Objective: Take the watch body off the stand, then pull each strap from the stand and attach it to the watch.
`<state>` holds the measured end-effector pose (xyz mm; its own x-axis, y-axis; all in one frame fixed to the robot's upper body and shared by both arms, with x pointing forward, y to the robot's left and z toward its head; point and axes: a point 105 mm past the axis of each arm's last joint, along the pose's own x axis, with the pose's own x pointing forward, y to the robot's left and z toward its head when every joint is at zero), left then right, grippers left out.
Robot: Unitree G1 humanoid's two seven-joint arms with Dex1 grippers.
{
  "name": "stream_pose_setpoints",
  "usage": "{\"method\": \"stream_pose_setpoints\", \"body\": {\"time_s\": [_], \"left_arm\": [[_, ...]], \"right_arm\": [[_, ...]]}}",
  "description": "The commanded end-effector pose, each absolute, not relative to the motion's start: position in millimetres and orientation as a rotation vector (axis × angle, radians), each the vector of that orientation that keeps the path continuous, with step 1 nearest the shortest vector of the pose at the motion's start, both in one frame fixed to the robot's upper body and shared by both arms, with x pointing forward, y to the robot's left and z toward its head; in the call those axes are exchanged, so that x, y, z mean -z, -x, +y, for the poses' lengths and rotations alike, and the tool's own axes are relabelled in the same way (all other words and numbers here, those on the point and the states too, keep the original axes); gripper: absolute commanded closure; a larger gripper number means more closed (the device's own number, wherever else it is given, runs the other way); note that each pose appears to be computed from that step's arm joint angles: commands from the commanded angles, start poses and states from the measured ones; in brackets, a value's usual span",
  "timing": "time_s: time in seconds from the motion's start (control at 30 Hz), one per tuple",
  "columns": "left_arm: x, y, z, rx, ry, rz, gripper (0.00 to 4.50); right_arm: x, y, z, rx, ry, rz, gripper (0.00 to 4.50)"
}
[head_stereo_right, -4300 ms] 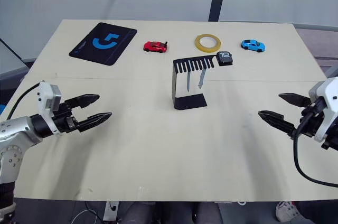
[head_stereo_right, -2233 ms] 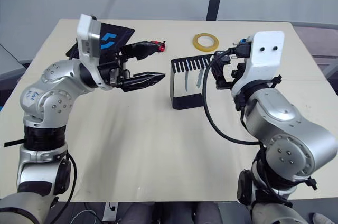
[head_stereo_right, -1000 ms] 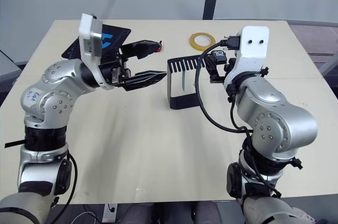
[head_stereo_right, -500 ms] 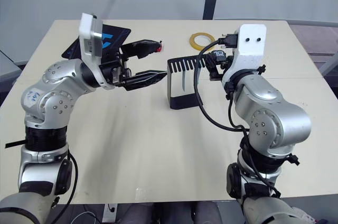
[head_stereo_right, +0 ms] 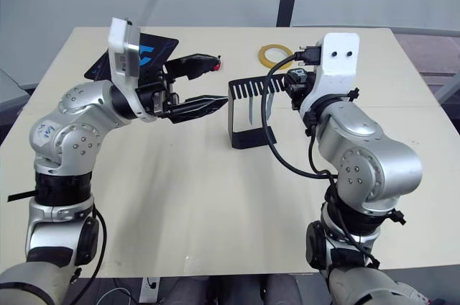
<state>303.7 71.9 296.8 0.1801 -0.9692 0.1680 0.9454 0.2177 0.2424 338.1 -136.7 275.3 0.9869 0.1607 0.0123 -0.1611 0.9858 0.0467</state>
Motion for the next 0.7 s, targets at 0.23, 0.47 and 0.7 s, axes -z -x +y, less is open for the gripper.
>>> {"method": "stream_pose_setpoints", "body": {"time_s": [0.23,0.47,0.7], "left_arm": [[-305.9,-294.5,63.9,1.428,-0.097,-0.367,0.0],[-295.6,-276.1,66.6,1.567,-0.075,-0.309,0.0],[-259.7,-251.5,70.9,1.699,-0.122,-0.182,0.0]], "right_arm": [[-319.6,-311.5,-144.7,-0.158,0.013,-0.171,2.87],[-305.0,-277.7,-175.4,-0.174,0.101,-0.183,2.87],[-234.7,-250.8,-216.4,-0.13,0.077,0.037,2.87]]}}
